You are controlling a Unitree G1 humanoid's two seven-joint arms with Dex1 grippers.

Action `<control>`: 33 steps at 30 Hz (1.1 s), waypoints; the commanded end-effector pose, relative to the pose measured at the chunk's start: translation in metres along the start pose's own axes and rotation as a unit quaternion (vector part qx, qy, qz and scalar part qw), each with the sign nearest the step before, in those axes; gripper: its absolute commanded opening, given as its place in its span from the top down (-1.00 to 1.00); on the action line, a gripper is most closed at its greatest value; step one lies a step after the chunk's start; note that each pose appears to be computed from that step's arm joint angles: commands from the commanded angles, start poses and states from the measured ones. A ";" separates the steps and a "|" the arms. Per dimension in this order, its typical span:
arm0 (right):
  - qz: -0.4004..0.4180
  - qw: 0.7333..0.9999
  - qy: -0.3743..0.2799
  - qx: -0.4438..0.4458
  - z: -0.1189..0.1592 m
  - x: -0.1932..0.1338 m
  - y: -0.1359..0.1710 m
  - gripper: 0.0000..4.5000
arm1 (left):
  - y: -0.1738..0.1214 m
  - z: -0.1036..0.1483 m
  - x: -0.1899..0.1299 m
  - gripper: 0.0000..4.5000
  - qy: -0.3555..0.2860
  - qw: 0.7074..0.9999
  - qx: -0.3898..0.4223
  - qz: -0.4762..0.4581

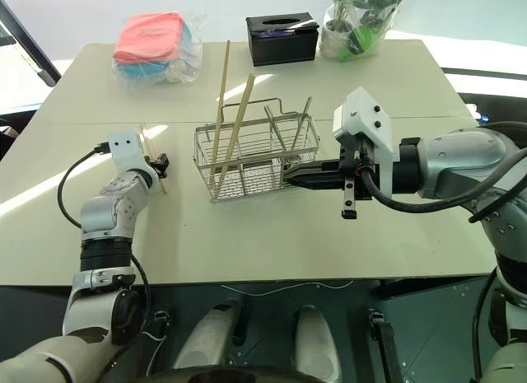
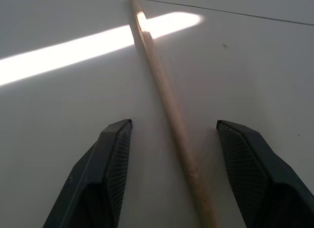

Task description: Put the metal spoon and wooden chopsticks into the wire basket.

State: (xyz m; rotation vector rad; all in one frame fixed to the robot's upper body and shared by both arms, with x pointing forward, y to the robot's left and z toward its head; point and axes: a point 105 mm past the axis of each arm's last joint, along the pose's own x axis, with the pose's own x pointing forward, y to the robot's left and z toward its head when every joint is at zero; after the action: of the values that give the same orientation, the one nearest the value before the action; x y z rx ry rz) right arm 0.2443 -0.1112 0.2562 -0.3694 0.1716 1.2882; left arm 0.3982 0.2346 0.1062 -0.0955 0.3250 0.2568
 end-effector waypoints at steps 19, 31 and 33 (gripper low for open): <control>-0.014 0.999 -0.033 -0.014 0.020 -0.012 -0.001 1.00 | 0.017 -0.028 -0.002 0.72 0.078 0.995 0.010 0.056; -0.022 0.999 -0.036 -0.011 0.018 -0.011 -0.004 1.00 | 0.025 0.031 -0.003 0.97 -0.064 0.996 0.054 0.039; -0.024 0.999 -0.039 -0.011 0.017 -0.010 -0.004 1.00 | 0.015 0.065 -0.008 0.97 -0.129 0.991 0.018 -0.022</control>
State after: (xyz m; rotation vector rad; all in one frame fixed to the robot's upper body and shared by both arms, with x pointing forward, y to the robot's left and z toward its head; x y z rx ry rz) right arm 0.2456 -0.1143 0.2658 -0.3199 0.1418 1.2691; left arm 0.3986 0.2564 0.1207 -0.0028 0.2638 0.2815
